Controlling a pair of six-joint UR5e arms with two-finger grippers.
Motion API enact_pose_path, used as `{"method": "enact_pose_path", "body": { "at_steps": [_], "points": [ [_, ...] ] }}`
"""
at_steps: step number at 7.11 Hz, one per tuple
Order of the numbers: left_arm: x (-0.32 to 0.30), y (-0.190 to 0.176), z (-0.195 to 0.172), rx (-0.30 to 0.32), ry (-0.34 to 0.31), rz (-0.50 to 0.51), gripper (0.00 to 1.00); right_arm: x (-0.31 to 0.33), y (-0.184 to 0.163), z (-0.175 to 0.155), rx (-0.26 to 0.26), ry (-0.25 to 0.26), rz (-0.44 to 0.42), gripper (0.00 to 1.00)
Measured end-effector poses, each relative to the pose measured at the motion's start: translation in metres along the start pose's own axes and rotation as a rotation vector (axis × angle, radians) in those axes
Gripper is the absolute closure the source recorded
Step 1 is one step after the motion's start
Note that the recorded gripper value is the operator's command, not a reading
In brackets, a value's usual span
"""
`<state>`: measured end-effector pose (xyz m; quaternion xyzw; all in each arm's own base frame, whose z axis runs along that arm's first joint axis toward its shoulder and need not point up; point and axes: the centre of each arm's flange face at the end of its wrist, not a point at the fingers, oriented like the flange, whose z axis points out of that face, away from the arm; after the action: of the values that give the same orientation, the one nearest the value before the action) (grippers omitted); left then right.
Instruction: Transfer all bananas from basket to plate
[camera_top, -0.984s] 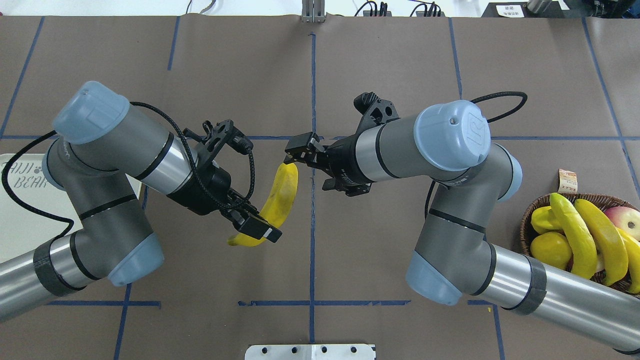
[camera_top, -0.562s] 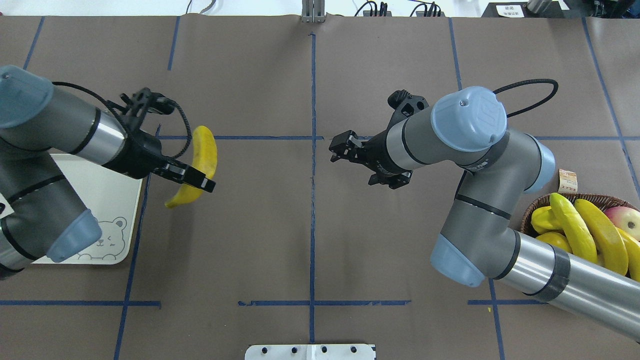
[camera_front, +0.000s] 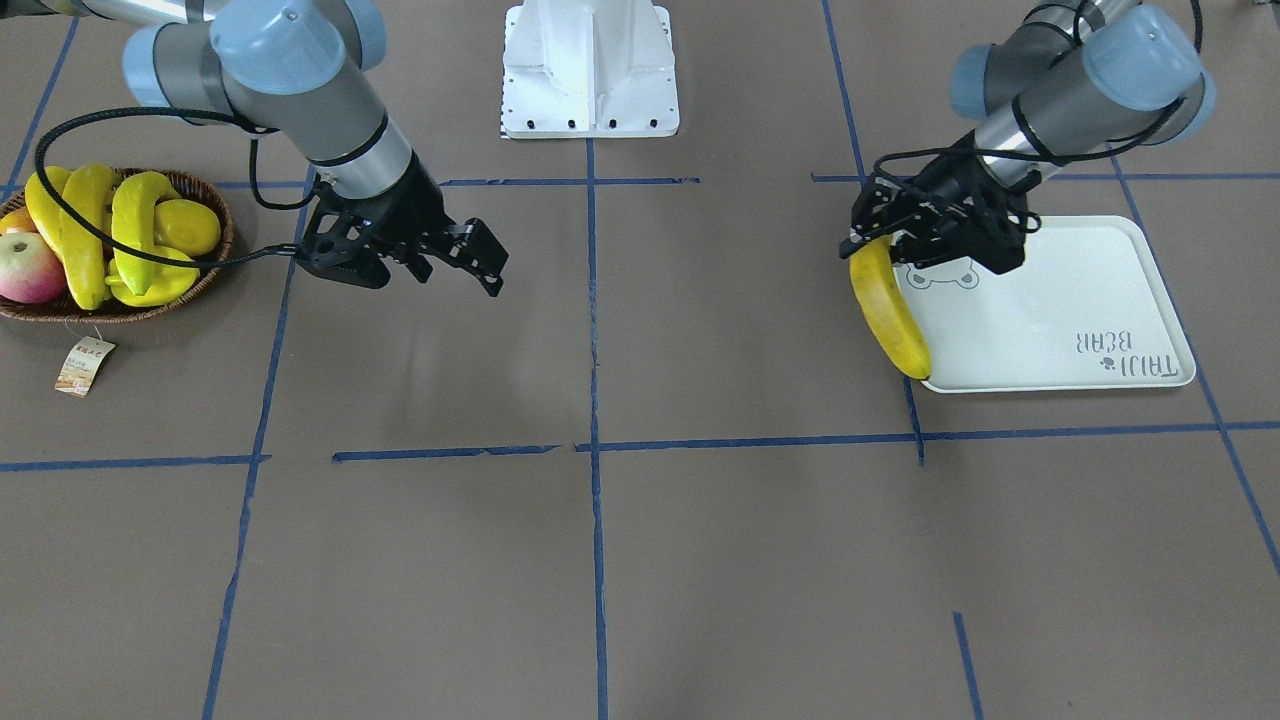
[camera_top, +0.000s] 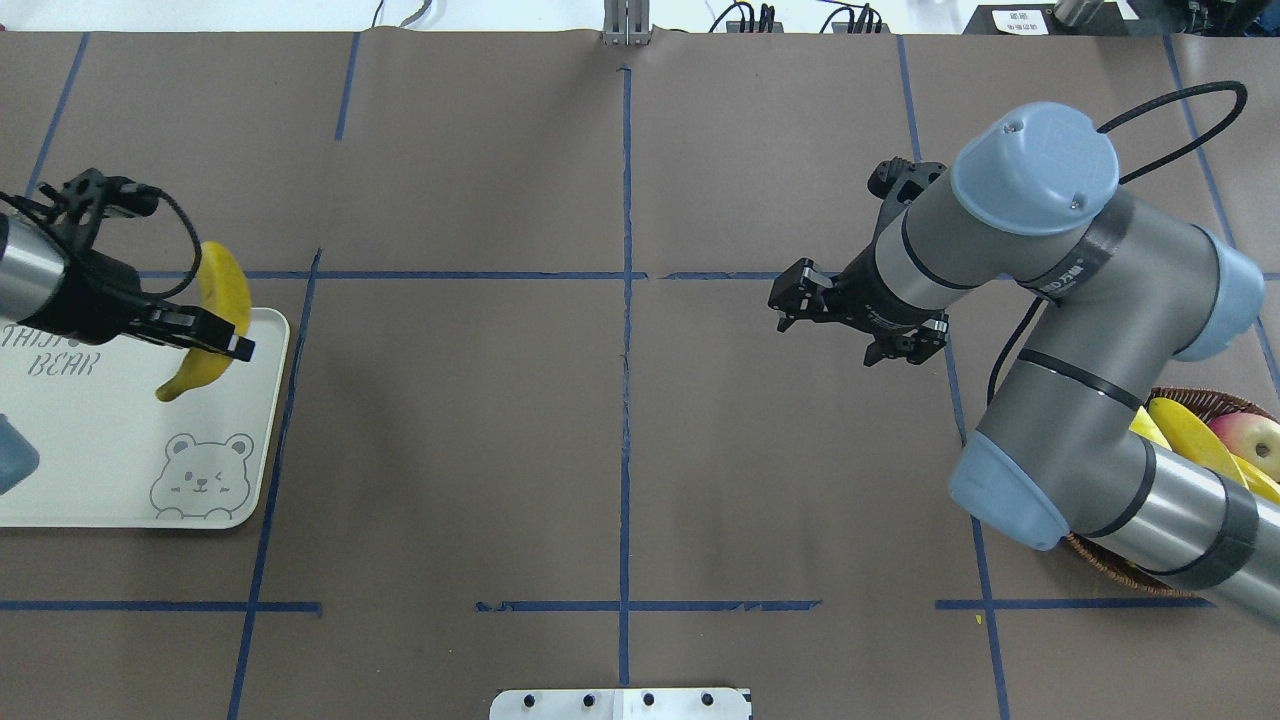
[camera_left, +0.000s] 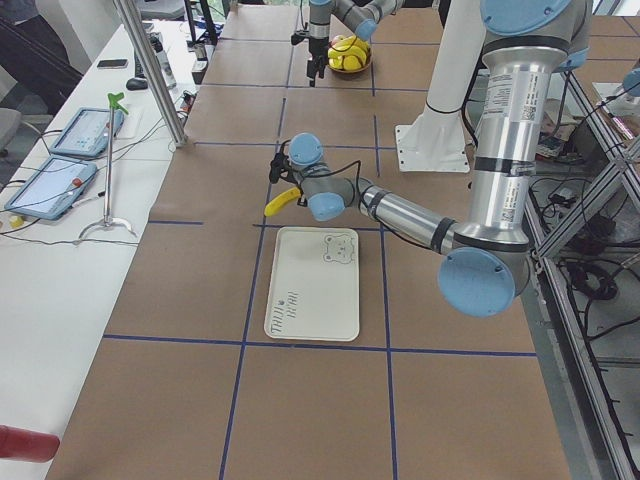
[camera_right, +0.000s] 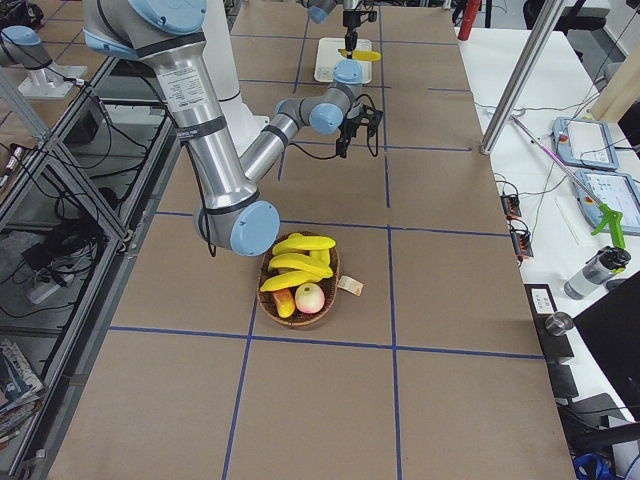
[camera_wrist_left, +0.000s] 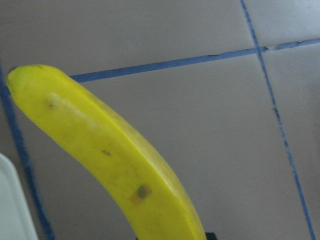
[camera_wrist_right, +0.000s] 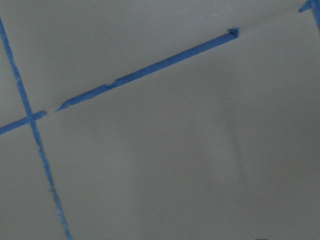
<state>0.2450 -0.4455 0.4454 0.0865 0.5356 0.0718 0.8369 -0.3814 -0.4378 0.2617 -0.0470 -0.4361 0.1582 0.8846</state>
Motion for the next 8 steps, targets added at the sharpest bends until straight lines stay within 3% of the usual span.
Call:
{"method": "enact_pose_path", "body": {
  "at_steps": [2, 4, 6, 8],
  "points": [
    [-0.08, 0.034, -0.015, 0.026, -0.156, -0.024, 0.99, 0.012, 0.006, -0.016, -0.008, 0.058, -0.036, 0.0],
    [-0.145, 0.067, -0.014, 0.021, -0.338, -0.018, 0.97, 0.014, 0.007, -0.018, -0.009, 0.067, -0.043, 0.0],
    [-0.18, 0.08, -0.005, -0.015, -0.401, -0.005, 0.94, 0.013, 0.008, -0.018, -0.008, 0.067, -0.045, 0.0],
    [-0.192, 0.087, -0.001, -0.041, -0.406, 0.002, 0.75, 0.013, 0.007, -0.017, -0.004, 0.067, -0.047, 0.0]
  ]
}}
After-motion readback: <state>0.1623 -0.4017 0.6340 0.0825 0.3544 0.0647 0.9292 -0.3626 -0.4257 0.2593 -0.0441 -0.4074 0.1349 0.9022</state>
